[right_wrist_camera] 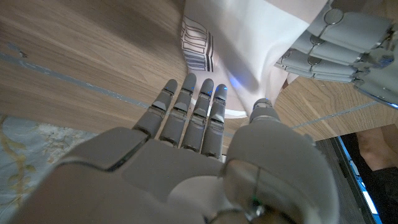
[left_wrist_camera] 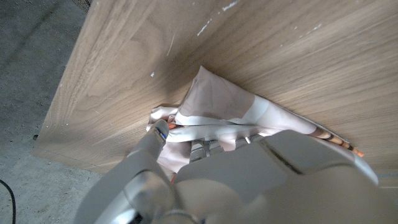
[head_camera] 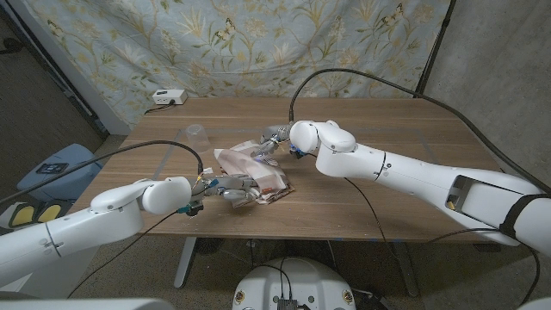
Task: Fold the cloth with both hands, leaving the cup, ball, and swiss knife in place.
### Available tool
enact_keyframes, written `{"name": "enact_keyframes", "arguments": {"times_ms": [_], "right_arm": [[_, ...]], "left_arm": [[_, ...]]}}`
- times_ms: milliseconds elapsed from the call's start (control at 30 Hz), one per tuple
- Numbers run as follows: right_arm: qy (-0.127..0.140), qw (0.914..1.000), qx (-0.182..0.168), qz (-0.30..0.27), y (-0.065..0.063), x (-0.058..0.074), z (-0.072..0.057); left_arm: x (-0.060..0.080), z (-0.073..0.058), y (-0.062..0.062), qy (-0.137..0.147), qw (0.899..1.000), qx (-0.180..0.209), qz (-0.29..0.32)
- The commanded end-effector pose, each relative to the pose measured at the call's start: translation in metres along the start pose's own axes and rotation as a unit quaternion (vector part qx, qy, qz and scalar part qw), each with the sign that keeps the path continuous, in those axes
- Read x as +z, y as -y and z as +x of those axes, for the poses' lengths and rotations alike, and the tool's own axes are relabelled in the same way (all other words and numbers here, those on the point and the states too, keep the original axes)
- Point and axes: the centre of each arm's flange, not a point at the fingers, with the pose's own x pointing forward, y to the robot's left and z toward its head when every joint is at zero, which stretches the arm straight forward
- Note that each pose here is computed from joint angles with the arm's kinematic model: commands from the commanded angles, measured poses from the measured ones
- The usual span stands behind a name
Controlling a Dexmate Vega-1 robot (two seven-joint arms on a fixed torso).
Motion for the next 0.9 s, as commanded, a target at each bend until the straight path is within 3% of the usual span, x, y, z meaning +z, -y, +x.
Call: {"name": "enact_keyframes", "arguments": {"times_ms": [33,900], "right_arm": [[0.002,1.0,0.003,-0.004,-0.009,0.002,0.01],[0.003,0.9996,0.028,-0.006,-0.029,-0.006,0.023]], "left_arm": [[0.004,0.0,-0.001,0.003,1.0,0.004,0.002],[0.012,0.005,-0.003,0.01,1.0,0.004,0.005]]}}
